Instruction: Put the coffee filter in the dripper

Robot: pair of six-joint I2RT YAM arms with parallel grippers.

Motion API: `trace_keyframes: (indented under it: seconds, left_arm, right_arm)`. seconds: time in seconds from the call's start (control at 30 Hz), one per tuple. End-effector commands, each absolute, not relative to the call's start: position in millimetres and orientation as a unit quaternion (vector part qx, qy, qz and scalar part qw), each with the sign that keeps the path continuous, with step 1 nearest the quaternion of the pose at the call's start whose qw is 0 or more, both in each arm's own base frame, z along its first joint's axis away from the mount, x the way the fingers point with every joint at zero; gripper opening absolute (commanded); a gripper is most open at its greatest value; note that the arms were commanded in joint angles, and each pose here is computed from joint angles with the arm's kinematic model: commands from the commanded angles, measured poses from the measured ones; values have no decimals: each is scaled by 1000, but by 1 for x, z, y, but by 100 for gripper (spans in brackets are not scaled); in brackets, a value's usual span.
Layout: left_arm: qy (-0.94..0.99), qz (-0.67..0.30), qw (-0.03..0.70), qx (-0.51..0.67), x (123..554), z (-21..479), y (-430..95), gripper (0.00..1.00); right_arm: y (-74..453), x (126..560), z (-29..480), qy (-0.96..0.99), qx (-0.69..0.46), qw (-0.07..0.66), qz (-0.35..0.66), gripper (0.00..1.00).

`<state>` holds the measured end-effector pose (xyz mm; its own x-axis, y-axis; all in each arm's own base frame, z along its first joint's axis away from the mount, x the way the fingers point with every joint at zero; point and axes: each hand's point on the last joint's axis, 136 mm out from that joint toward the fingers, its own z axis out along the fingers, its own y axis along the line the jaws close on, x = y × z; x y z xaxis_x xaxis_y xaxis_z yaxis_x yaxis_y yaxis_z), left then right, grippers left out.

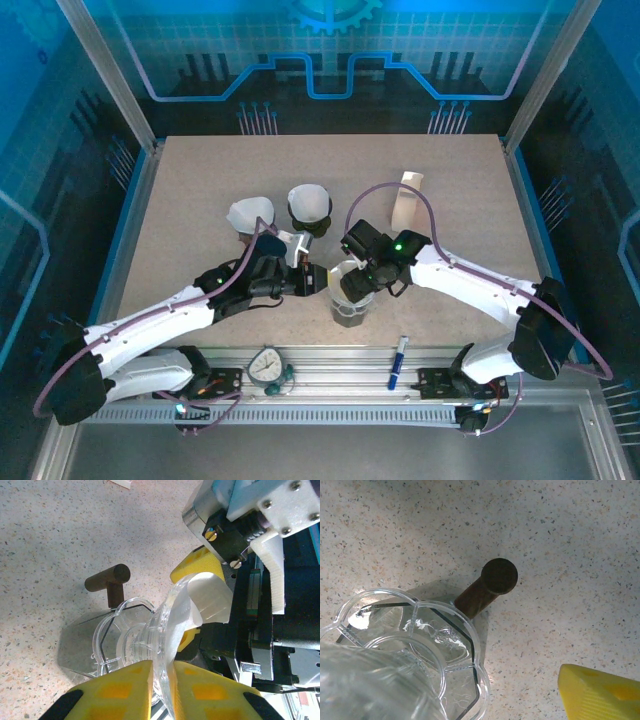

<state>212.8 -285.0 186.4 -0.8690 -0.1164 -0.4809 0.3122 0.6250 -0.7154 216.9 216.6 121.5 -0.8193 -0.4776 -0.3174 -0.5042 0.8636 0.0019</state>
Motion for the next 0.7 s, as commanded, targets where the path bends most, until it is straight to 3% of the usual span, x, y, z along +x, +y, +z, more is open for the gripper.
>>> trace_keyframes:
  seconds: [0.0, 0.3, 0.67]
  left_arm:
    - [871, -423, 244, 57, 210, 183, -285, 21]
    - [871, -422, 245, 56, 210, 181, -284, 23]
    - [873, -418, 245, 52, 209, 180, -281, 24]
  right_arm:
    - [220, 222, 146, 947, -255, 189, 53, 79]
    - [200, 216, 174, 947, -229, 218, 59, 79]
    - [179, 206, 168, 954, -198, 220, 51, 75]
